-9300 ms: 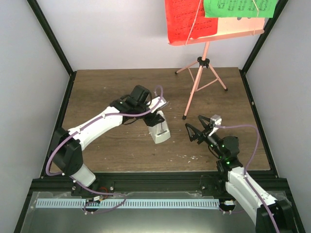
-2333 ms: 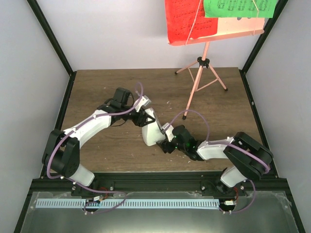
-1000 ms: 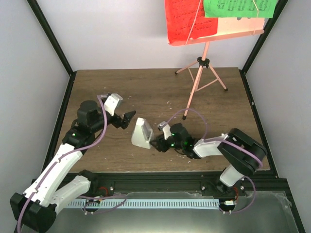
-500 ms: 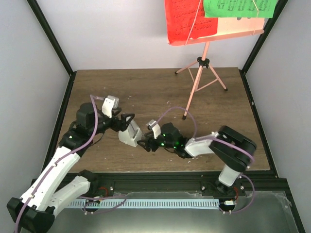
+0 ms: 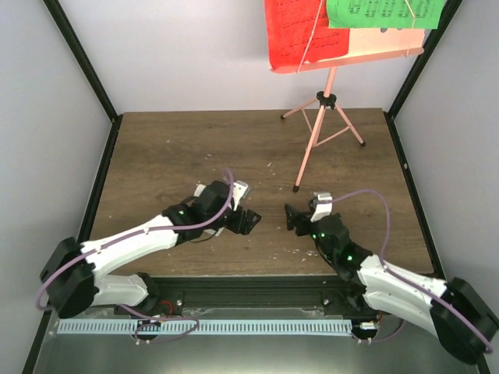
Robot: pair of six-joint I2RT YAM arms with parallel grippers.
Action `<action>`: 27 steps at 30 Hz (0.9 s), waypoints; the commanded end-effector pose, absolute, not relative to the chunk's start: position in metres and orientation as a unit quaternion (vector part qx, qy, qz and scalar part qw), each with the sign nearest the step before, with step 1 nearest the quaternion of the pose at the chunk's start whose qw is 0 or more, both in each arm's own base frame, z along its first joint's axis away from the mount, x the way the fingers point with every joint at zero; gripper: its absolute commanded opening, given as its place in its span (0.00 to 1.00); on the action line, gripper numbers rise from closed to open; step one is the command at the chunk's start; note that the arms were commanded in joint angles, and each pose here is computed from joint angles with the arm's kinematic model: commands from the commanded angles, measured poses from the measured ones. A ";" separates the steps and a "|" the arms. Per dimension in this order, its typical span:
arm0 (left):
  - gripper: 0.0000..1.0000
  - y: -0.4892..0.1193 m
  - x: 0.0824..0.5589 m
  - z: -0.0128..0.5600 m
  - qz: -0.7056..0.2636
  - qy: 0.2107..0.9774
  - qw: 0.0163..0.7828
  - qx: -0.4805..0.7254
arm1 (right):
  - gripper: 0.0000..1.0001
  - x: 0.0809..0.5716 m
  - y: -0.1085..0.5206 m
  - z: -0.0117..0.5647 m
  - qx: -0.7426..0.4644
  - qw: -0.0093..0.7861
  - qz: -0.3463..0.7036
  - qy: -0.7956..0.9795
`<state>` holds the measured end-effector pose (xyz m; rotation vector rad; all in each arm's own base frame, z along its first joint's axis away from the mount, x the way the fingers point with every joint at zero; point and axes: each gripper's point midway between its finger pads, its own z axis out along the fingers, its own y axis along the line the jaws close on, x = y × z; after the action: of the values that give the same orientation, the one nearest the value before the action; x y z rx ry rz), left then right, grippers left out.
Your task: Pack up the instrument practice props
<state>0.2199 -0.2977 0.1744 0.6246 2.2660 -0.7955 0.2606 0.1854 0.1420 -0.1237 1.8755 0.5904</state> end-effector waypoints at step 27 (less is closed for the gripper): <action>0.80 -0.121 0.328 0.050 -0.108 0.946 0.305 0.015 | 0.97 0.250 0.131 0.118 0.047 0.549 0.198 0.810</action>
<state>0.3031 -0.1325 0.0368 0.0834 2.5756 -0.2837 0.2493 0.1368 0.1173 0.0744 1.9235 0.4840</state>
